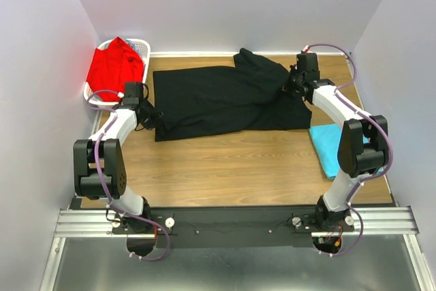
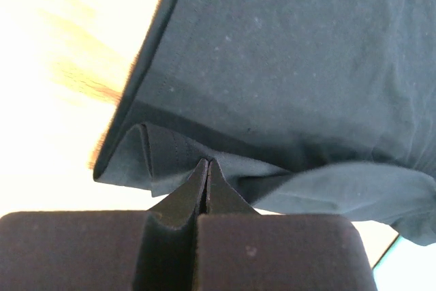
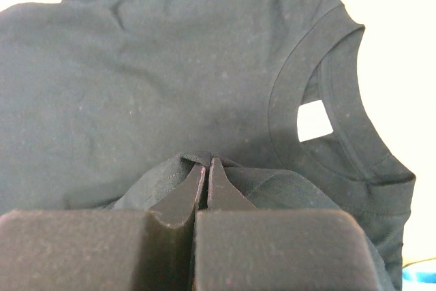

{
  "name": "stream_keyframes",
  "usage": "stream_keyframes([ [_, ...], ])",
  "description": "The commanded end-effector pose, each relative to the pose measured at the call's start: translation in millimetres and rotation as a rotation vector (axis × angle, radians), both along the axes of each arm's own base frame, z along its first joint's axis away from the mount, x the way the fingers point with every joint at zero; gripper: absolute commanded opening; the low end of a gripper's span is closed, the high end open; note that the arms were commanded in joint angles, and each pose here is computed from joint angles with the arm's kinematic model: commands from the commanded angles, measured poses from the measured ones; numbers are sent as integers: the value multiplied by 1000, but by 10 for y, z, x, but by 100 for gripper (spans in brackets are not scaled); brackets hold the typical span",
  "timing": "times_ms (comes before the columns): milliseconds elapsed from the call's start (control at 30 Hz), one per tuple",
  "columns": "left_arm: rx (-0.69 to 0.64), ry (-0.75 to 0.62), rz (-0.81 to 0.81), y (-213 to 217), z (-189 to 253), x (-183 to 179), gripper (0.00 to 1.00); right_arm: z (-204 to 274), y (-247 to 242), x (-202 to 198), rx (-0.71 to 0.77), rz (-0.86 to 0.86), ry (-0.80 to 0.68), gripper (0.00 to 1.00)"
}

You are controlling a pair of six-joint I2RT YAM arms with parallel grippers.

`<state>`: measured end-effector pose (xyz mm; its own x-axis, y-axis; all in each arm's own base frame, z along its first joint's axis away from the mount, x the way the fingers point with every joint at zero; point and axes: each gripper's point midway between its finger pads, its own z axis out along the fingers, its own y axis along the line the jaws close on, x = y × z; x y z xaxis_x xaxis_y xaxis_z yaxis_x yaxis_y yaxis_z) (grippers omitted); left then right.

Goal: Fold and stack the t-shirts
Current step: Fold the tshirt

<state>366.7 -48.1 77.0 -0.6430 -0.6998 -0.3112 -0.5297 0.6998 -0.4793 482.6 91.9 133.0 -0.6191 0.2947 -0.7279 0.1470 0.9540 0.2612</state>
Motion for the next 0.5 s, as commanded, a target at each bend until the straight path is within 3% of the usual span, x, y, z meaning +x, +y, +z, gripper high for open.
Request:
stream_keyframes([
  [0,7,-34,9,86,106,46,0,-15,-141,146,-8,-50,-36,0],
  [67,2,-62,-10,80,144,113,4,-52,-158,163,-5,-51,-28,0],
  [167,23,-75,-14,120,167,159,27,-107,-115,169,5,-30,-15,1],
  [200,25,-87,-14,127,196,169,41,-129,-108,181,7,-24,-9,4],
  [267,40,-112,-7,173,254,193,51,-157,-66,189,14,-3,-3,21],
  [333,64,-146,-9,212,361,222,71,-145,-48,186,20,7,-3,42],
  [367,98,-150,2,265,409,194,72,-106,-23,176,29,19,-9,52],
  [467,121,-127,52,312,345,26,72,-43,-16,119,48,12,-15,59],
])
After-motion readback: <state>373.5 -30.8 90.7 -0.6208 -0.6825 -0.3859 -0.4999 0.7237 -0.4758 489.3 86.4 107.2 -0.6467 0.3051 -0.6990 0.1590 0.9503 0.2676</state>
